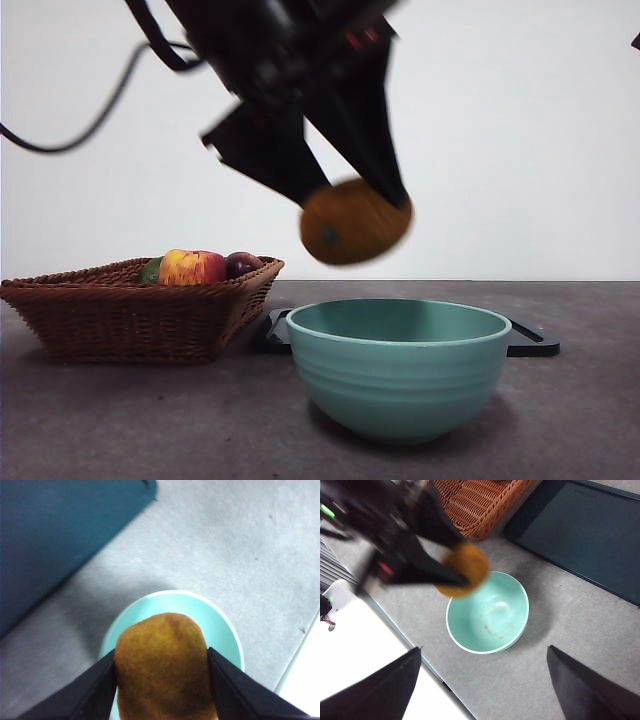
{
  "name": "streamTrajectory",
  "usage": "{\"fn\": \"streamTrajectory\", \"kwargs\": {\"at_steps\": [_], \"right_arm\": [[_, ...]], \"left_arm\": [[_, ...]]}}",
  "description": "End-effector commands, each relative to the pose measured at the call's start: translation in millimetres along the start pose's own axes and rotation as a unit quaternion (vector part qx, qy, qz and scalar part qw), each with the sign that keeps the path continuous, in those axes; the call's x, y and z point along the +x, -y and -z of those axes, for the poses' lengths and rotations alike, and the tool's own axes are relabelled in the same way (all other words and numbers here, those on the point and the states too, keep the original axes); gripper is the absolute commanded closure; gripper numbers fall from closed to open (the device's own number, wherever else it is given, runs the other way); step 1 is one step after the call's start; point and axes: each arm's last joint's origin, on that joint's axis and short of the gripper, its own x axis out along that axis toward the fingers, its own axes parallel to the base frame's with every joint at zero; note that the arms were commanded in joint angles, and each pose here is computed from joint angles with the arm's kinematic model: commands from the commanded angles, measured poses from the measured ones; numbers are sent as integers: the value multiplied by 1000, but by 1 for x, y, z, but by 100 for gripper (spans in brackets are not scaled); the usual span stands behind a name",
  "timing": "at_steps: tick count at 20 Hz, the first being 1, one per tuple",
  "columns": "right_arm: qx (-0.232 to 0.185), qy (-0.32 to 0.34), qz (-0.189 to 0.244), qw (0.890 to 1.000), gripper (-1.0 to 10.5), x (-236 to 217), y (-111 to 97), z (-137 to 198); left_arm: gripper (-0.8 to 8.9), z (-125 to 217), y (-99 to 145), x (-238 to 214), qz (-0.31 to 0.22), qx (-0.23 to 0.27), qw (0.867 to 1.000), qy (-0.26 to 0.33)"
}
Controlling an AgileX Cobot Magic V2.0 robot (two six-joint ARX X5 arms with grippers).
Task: Pick up the wifruite, put it on the bowl, pick up the plate, put it on desk
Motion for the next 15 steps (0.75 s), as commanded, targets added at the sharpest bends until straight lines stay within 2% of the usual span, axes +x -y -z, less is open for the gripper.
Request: {"fn": "streamTrajectory", "kwargs": {"at_steps": [1, 8, 12, 15], "right_arm": [[0, 7, -1, 1000, 543, -2, -2, -5], [-1, 7, -1, 1000, 543, -2, -2, -5], [-1, 7, 3, 1000, 544, -2, -2, -5], [-1, 7, 4, 1000, 543, -2, -2, -5]], "left_arm": [[609, -3, 7, 19, 9, 12, 1000, -6], [608, 10, 13, 67, -1, 35, 998, -56], [592, 15, 12, 78, -16, 41, 996, -71], [483, 15, 14, 78, -15, 42, 996, -72]]}}
